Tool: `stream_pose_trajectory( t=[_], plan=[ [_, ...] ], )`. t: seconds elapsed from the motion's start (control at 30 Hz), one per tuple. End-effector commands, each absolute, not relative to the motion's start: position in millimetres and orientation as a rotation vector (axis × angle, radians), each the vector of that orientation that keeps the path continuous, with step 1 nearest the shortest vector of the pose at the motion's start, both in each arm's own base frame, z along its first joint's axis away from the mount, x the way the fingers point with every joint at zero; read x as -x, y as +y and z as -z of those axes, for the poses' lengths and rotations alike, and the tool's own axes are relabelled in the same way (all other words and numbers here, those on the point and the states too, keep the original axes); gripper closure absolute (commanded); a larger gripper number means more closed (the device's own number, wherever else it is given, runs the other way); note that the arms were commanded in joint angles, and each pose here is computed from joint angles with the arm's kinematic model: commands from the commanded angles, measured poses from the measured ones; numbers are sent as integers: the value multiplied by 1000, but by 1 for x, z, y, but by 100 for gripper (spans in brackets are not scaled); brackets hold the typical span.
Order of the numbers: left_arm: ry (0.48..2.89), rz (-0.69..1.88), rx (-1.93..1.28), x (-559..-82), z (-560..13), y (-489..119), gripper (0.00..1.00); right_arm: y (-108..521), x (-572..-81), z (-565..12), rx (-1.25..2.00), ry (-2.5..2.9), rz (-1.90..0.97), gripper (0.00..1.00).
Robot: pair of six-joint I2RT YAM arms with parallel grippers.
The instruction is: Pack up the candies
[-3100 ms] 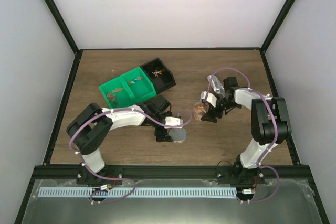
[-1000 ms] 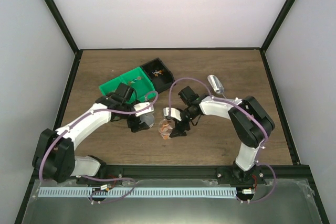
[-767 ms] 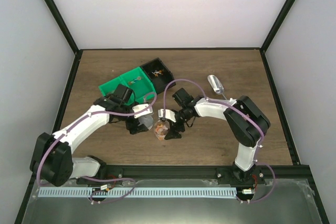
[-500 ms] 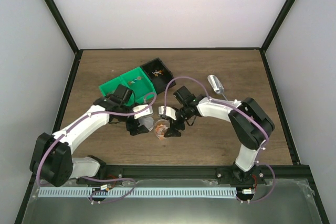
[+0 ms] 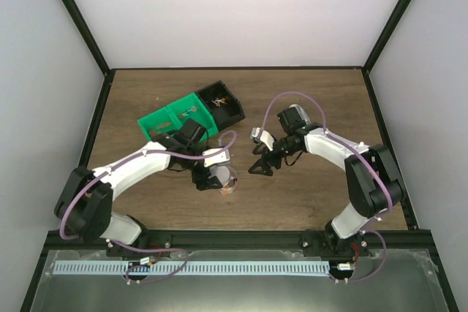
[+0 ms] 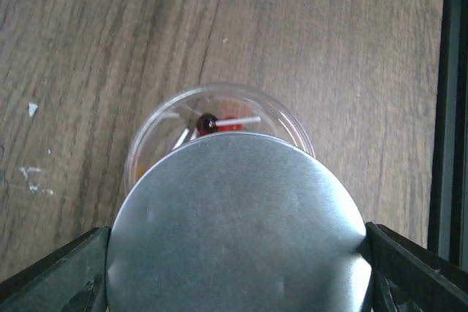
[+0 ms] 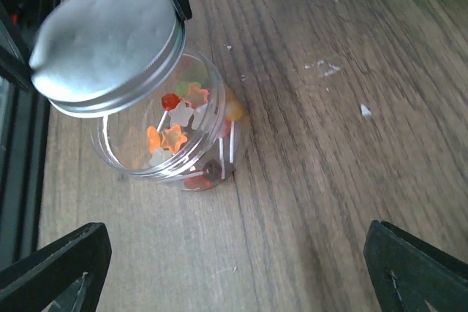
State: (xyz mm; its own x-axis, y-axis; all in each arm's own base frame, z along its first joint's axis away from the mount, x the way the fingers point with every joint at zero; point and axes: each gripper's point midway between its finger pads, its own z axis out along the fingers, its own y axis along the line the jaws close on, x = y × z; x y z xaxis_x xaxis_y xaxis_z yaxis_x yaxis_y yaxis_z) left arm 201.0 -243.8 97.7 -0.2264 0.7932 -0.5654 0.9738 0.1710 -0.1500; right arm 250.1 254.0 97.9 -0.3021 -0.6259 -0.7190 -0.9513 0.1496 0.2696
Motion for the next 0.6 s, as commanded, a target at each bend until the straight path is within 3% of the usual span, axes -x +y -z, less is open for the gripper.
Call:
stream_pose_trajectory(
  t=[0.0, 0.57],
  plan=[
    [2081, 695, -1627, -215, -105, -261, 11, 252, -242, -107, 1321, 2132, -1168, 3],
    [2043, 597, -1710, -215, -85, -283, 11, 253, -237, -92, 1093, 2305, -1292, 5]
  ],
)
